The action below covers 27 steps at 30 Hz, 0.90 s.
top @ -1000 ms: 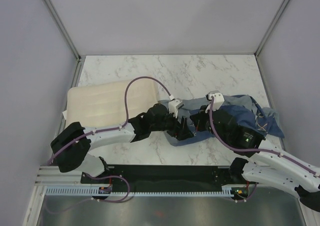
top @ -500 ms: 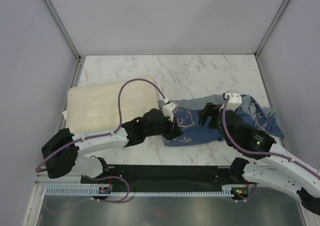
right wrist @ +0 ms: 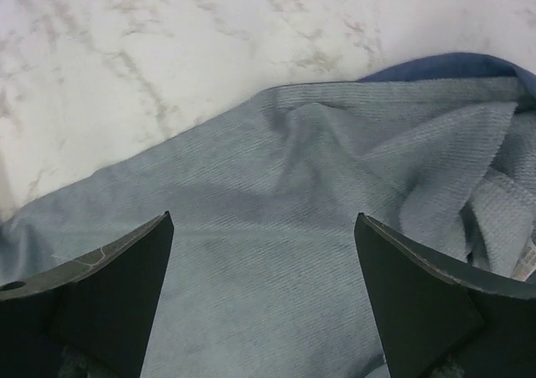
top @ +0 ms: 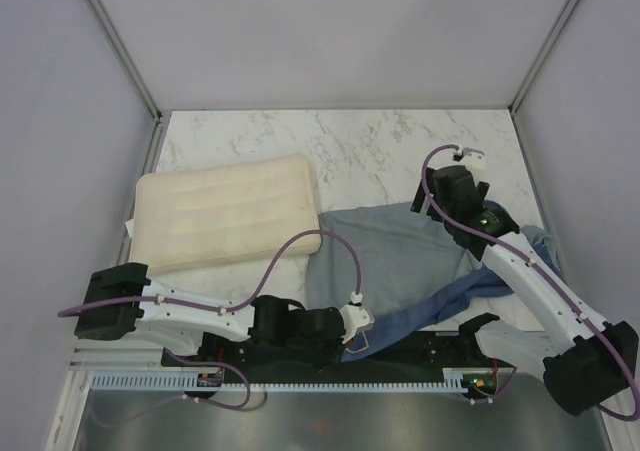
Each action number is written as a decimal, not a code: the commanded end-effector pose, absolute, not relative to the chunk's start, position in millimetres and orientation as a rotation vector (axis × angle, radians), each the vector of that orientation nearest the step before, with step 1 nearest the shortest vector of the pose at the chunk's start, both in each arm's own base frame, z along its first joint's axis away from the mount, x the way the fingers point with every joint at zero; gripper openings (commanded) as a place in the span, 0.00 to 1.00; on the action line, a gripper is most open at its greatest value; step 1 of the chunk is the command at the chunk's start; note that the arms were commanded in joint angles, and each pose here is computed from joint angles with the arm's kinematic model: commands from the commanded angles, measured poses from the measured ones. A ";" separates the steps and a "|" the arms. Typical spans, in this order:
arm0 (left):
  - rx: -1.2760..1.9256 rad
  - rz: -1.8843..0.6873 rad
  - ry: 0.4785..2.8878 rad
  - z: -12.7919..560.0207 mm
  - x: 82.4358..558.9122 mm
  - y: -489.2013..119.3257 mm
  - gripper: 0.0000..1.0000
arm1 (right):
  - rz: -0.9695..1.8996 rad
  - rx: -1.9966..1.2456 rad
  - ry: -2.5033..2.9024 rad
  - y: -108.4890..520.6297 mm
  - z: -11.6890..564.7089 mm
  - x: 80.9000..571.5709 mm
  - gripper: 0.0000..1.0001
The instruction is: Put the pillow into the pillowcase
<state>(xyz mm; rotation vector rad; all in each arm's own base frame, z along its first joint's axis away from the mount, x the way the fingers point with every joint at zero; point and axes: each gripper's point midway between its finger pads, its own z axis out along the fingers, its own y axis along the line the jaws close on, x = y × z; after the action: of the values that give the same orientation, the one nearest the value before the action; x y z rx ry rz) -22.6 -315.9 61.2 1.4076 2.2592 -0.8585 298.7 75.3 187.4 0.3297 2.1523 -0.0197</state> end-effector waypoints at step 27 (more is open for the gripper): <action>0.041 -0.517 2.387 78.9 134.7 -179.5 0.02 | -0.137 0.831 2.133 -32.2 106.1 313.8 0.19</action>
<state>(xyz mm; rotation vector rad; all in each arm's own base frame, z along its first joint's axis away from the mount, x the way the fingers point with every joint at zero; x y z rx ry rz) 112.7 -185.0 75.0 0.1332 2.3933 -0.5646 296.1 -25.6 77.1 0.8280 2.2375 -0.1412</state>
